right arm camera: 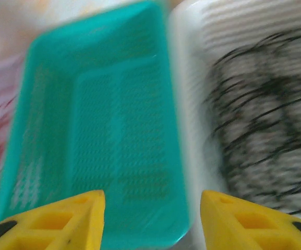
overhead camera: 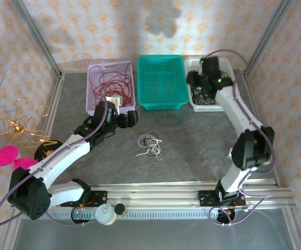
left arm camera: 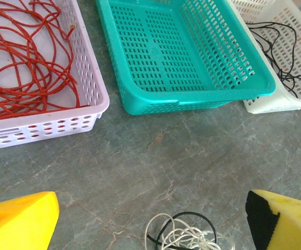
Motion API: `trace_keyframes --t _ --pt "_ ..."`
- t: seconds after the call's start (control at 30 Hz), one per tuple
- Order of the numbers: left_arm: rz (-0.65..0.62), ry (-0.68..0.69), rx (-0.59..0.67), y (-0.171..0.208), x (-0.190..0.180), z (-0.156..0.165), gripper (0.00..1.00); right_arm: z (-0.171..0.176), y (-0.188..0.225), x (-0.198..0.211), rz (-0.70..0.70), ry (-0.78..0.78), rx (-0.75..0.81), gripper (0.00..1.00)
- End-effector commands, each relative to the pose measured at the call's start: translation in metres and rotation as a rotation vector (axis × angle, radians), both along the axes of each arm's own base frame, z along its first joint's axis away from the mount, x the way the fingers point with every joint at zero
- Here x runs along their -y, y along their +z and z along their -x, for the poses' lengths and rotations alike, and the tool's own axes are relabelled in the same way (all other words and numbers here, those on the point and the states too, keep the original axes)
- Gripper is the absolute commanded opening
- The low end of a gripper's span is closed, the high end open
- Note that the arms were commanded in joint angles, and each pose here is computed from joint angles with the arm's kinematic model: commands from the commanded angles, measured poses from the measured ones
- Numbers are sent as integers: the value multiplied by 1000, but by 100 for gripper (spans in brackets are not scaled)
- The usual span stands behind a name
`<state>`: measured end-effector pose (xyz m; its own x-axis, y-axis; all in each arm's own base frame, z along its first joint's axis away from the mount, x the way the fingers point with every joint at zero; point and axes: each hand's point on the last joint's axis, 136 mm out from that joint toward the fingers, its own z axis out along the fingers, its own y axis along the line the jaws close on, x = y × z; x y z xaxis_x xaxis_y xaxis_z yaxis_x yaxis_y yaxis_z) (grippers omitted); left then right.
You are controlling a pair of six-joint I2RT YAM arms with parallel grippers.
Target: Untangle the cables
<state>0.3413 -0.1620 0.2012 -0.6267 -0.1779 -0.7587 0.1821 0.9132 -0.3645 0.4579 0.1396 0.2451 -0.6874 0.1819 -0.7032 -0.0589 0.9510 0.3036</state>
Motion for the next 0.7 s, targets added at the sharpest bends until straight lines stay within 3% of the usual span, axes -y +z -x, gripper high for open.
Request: trace_keyframes --t 0.0,0.07,0.17,0.23,0.43,0.67 --pt "-36 -94 -88 -27 5 9 92 61 -28 -71 -126 302 -52 52" --pt "-67 -137 -147 -46 6 17 88 98 -43 -107 -175 457 -57 52" --pt "-84 -185 -249 -75 7 31 79 141 -61 -145 -133 692 2 51" --pt "-60 -227 -303 -90 13 40 74 154 -71 -155 -114 787 18 51" --pt "1 -339 -443 -127 30 63 59 159 -96 -159 -89 839 -30 48" --pt "28 -354 -483 -139 40 61 62 160 -108 -161 -80 866 -52 47"
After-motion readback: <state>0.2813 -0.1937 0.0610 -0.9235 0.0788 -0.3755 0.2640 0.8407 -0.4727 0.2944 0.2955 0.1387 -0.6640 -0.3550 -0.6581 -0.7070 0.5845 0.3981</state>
